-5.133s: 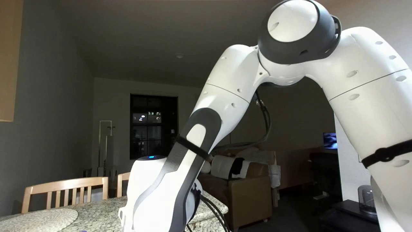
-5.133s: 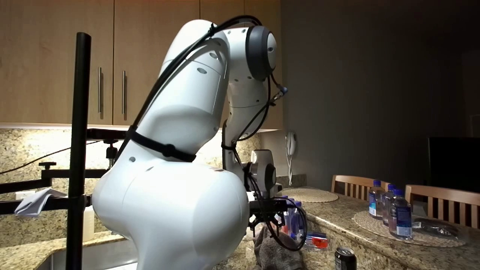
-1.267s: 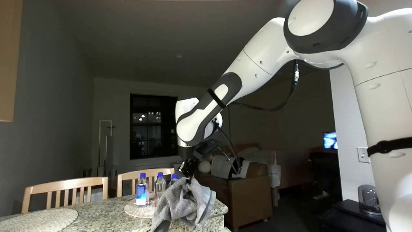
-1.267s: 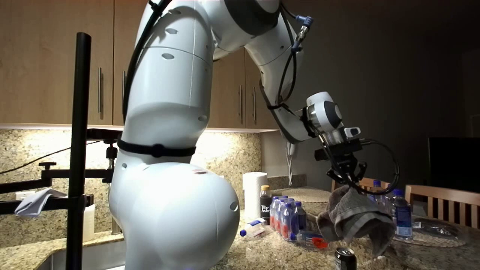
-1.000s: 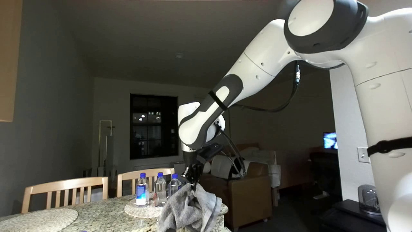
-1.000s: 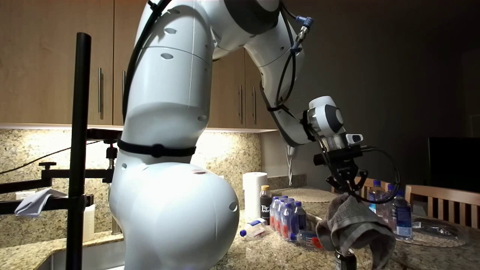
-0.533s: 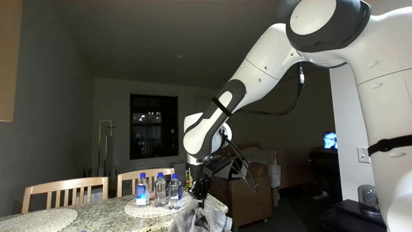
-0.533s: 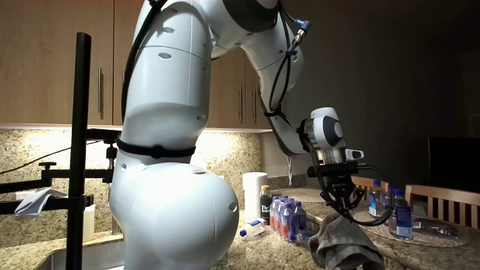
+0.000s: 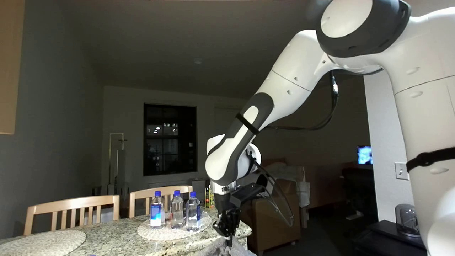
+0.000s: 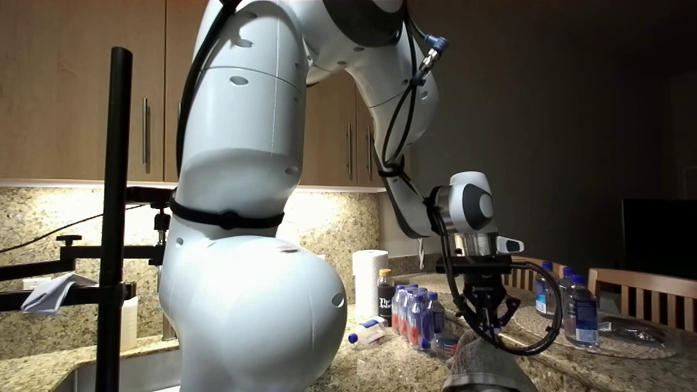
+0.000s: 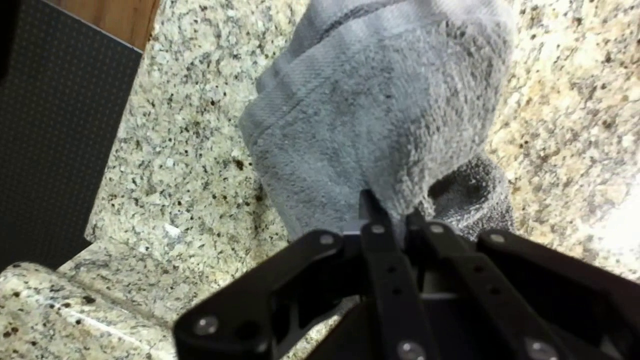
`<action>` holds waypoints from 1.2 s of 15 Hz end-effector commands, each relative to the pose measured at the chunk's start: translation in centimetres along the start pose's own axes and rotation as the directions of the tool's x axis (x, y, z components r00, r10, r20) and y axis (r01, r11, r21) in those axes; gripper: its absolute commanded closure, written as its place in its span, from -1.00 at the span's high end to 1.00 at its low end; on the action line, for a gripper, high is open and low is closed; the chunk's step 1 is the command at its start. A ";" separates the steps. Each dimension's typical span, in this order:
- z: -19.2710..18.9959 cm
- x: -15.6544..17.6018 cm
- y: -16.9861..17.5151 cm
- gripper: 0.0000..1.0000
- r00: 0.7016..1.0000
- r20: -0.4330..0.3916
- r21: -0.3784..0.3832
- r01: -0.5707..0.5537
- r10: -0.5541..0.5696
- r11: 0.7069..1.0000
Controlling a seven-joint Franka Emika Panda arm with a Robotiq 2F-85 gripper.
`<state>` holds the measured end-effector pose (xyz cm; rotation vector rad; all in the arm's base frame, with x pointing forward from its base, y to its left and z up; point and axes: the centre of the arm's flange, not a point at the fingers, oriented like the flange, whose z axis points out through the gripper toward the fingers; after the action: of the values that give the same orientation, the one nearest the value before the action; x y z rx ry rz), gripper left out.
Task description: Put the grey towel on top of the black can
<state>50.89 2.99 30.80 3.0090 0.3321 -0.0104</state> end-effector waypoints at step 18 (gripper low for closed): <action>0.5 -1.3 -1.0 1.00 0.999 -0.005 0.044 0.033 -0.032 0.999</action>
<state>49.92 3.62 29.19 3.0390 0.3536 -0.0609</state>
